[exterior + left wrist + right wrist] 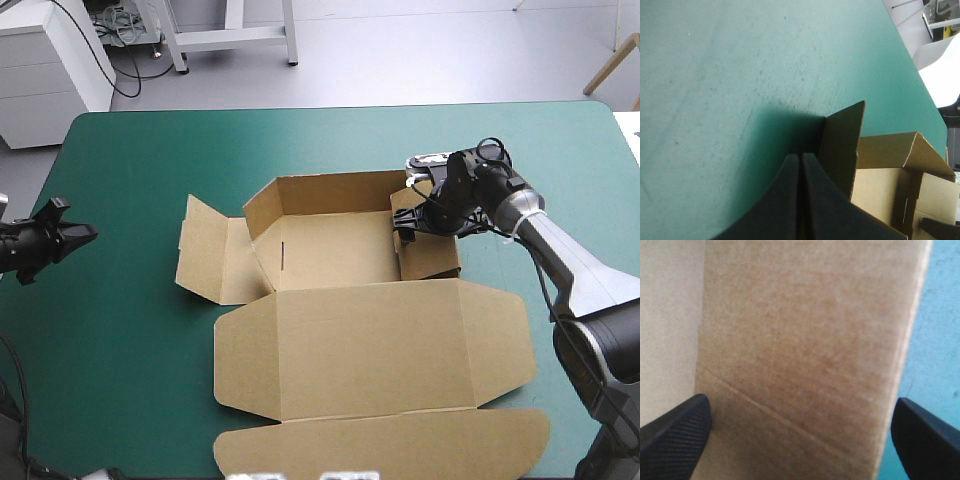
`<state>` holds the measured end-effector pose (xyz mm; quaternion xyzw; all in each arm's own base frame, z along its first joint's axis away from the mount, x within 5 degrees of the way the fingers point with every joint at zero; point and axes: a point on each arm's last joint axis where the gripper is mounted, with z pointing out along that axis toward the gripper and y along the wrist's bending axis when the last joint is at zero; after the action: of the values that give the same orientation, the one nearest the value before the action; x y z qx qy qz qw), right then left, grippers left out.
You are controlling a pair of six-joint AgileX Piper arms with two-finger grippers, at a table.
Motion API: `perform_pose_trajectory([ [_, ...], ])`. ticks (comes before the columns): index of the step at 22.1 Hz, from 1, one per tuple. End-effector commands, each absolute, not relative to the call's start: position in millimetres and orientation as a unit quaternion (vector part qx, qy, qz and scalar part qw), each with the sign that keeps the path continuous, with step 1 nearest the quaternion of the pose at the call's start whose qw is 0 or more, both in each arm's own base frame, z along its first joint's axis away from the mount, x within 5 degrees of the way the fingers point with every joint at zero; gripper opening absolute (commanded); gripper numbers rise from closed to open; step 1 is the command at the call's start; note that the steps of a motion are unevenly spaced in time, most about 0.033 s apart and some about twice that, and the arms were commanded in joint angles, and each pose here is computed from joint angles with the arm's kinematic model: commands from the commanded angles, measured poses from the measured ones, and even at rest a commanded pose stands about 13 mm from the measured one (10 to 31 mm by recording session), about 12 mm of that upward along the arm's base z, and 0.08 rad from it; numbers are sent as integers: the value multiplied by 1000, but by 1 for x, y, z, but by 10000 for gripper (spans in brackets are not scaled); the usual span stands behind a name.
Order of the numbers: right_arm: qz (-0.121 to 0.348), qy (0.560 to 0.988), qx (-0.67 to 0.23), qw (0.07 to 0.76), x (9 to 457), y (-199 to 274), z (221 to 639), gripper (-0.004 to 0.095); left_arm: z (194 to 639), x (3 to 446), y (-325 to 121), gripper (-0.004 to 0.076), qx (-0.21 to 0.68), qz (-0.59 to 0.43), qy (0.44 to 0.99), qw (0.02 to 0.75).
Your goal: Fold the box
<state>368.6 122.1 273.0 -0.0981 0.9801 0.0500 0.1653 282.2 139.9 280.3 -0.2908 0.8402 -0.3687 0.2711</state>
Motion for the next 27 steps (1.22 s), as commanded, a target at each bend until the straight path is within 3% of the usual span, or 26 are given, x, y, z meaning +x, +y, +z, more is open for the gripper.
perform_pose_trajectory([
  [1,43,973,-101,204,364,118,298,831,305,281,135,-10,-283,-387,822,307],
  [3,42,974,-101,198,363,118,298,709,305,281,135,-10,-283,-387,822,307],
  [4,42,975,-101,196,363,118,297,492,305,281,134,-10,-281,-390,822,305],
  [5,42,975,-101,195,363,118,297,389,305,281,134,-10,-280,-390,822,305],
  [6,41,975,-103,194,364,118,296,131,305,281,134,-10,-281,-390,822,305],
  [8,39,975,-107,190,364,118,294,-10,305,281,134,-10,-281,-390,822,305],
  [11,42,972,-108,203,365,118,301,-19,305,281,134,-10,-281,-392,821,306],
  [15,50,944,-113,306,350,112,377,-19,305,281,133,-10,-280,-394,820,305],
  [20,74,894,-112,428,295,94,471,-19,305,280,132,-10,-241,-386,833,315],
  [27,77,869,-119,474,263,84,499,-19,305,279,131,0,-236,-386,836,312],
])
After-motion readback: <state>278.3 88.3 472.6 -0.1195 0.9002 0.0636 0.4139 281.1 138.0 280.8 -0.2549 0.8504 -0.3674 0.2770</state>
